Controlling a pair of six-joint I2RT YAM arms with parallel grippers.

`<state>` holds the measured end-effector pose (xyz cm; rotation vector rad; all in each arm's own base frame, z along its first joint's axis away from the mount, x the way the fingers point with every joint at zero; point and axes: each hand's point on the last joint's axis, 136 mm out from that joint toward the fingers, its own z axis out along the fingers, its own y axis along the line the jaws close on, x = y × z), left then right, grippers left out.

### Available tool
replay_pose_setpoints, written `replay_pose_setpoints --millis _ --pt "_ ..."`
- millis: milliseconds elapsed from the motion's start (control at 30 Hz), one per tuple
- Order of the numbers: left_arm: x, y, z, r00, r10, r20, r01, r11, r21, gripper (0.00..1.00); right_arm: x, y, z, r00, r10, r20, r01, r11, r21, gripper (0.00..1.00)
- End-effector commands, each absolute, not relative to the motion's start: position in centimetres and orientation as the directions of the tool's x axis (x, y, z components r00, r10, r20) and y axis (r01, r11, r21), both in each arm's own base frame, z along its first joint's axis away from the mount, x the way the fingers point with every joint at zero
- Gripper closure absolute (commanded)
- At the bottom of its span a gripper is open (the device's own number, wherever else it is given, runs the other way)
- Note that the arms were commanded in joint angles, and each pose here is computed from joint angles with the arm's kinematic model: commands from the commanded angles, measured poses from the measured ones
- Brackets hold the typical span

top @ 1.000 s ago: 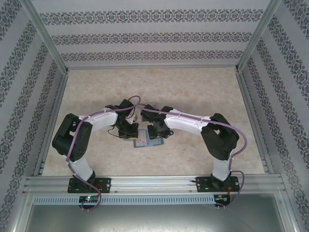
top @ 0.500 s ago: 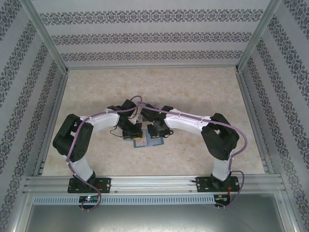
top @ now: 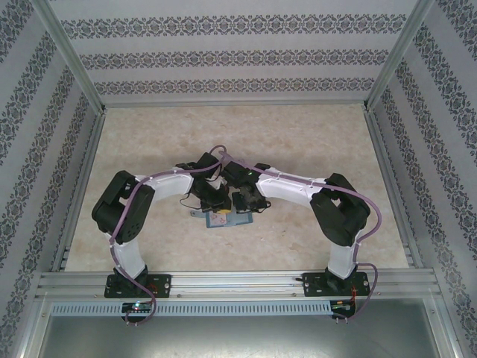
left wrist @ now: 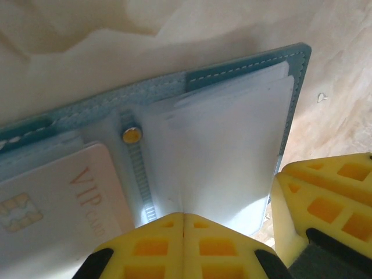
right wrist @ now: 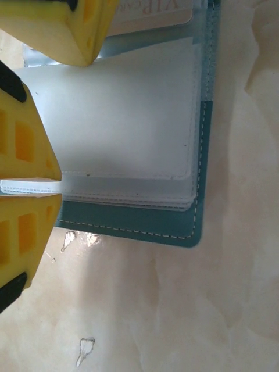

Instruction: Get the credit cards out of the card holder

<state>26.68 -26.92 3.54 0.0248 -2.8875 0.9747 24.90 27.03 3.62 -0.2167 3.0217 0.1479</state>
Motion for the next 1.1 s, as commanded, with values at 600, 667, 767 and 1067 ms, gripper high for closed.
replay_pose_setpoints --millis 600,667,767,1067 --pt "27.2 -28.4 4.4 -0.998 0.039 0.055 -0.004 0.782 -0.623 0.99 24.4 30.1 3.3 -0.998 -0.021 -0.065 -0.045 0.922 0.384 0.88" --pt "27.3 -28.2 4.9 -0.999 0.038 0.037 0.007 0.787 -0.618 0.99 24.3 30.1 2.8 -0.998 -0.018 -0.056 -0.038 0.923 0.383 0.88" --pt "27.5 -27.4 5.5 -0.999 0.034 0.008 0.023 0.813 -0.582 0.99 24.3 30.0 2.6 -0.999 -0.014 -0.050 -0.032 0.921 0.389 0.88" --pt "27.2 -24.4 6.6 -0.999 0.019 -0.041 0.037 0.871 -0.489 0.99 24.5 30.6 3.4 -0.998 -0.014 -0.057 -0.037 0.907 0.420 0.88"
